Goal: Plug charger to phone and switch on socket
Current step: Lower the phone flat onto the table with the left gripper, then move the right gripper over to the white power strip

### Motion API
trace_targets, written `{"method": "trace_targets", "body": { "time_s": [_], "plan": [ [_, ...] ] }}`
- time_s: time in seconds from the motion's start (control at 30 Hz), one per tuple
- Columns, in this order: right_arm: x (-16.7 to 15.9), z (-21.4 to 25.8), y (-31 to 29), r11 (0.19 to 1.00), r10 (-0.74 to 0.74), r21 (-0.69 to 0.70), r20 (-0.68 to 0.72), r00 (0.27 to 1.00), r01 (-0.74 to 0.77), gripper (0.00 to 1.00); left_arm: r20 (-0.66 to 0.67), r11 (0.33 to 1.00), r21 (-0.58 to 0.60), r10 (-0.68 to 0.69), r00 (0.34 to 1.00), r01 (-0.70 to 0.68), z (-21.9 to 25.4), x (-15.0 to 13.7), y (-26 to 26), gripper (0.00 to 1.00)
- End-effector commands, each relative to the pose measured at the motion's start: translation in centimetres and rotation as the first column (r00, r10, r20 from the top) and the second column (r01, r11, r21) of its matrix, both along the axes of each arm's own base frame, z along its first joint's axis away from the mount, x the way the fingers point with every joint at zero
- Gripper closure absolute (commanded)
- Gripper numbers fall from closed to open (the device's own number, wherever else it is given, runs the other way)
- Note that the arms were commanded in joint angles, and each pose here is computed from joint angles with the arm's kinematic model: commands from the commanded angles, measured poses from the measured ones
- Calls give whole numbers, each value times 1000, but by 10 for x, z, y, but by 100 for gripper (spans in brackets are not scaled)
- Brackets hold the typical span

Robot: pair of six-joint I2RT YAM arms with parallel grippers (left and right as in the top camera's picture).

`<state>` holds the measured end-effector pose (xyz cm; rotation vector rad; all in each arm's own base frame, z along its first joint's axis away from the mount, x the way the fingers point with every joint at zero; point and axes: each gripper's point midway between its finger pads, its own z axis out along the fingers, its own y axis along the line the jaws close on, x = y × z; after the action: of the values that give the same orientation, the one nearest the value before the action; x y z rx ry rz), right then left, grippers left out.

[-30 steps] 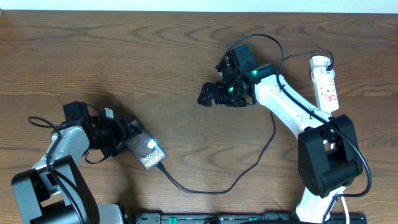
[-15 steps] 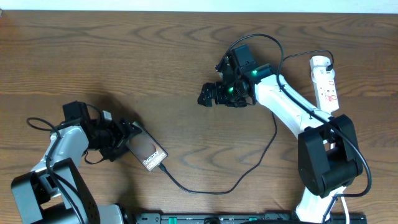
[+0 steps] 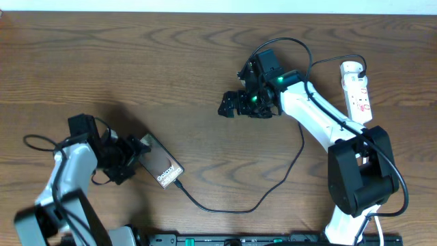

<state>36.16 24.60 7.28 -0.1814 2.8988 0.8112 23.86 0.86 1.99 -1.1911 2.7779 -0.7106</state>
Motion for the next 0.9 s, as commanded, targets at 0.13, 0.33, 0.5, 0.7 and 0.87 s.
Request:
{"method": "trace_targets", "body": {
  "time_s": [0.13,0.33,0.5,0.7,0.87],
  "plan": [
    [31,75,-75,985,-121,-98,189,974,142,1,330,984,171,-10,944,-49,83,15,14,12],
    [37,197,-187,872,-292,-238,448,845,427,1,545,964,246,-51,837,-101,141,11,13,7],
    [22,288,-290,643,-421,-228,693,586,732,1,610,955,274,-79,789,-116,160,6,11,4],
    [3,293,-377,524,-507,-213,700,503,825,1,606,955,273,-78,792,-115,159,6,11,4],
    [7,234,-418,653,-567,-184,526,635,735,1,597,956,270,-75,798,-112,156,7,12,4]
  ]
}}
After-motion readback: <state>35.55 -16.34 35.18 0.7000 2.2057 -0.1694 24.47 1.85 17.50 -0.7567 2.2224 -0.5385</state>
